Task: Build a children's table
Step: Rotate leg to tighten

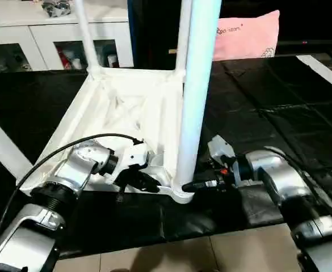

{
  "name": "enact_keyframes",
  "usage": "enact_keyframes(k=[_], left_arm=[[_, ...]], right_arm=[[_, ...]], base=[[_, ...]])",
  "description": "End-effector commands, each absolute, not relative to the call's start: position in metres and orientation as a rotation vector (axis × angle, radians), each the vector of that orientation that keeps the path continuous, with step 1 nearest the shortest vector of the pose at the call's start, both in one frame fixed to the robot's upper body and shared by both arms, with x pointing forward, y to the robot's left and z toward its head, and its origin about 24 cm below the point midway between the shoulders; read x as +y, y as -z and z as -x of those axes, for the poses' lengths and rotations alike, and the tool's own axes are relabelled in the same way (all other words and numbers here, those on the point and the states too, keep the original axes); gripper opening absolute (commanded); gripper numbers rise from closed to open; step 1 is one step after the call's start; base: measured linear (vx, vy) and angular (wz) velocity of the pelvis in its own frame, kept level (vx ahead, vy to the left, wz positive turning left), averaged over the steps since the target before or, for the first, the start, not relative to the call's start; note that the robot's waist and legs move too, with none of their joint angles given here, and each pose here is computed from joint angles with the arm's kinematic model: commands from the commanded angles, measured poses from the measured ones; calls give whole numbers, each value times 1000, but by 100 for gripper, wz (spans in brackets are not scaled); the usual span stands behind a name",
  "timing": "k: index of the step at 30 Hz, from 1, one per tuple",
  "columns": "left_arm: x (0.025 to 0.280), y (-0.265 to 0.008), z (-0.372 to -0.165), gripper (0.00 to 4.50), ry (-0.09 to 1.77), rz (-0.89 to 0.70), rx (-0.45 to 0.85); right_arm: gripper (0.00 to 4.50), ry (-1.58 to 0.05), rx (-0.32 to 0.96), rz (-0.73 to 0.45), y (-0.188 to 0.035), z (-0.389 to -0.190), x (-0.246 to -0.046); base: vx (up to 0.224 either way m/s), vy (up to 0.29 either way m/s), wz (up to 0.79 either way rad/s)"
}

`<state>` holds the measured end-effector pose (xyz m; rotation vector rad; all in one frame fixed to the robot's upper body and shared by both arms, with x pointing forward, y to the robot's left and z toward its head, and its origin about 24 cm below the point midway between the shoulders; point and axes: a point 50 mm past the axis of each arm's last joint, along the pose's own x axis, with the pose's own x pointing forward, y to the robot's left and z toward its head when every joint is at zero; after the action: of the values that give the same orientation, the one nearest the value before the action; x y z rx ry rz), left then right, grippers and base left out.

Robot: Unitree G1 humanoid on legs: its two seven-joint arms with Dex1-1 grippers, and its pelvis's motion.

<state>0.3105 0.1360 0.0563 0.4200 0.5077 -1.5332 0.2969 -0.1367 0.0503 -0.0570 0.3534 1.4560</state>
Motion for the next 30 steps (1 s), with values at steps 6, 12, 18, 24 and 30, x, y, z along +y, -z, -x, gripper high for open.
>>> enact_keyframes(k=[6, 12, 18, 24, 30], left_arm=[[103, -67, -339, 0, 1111, -209, 444], [77, -70, -350, 0, 944, -155, 420], [63, -72, -353, 0, 861, -163, 417], [81, -66, -353, 0, 871, -264, 413], [97, -59, -347, 0, 967, -319, 446]], right_arm=[[200, -1101, 402, -21, -25, -312, -91], [199, -882, 473, -59, -18, -325, -57], [199, -771, 451, -80, -22, -334, -39], [287, -773, 364, -107, -31, -340, -61], [342, -857, 295, -80, -40, -338, -89]], base=[[0, 0, 0], [0, 0, 0], [0, 0, 0], [0, 0, 0], [0, 0, 0]])
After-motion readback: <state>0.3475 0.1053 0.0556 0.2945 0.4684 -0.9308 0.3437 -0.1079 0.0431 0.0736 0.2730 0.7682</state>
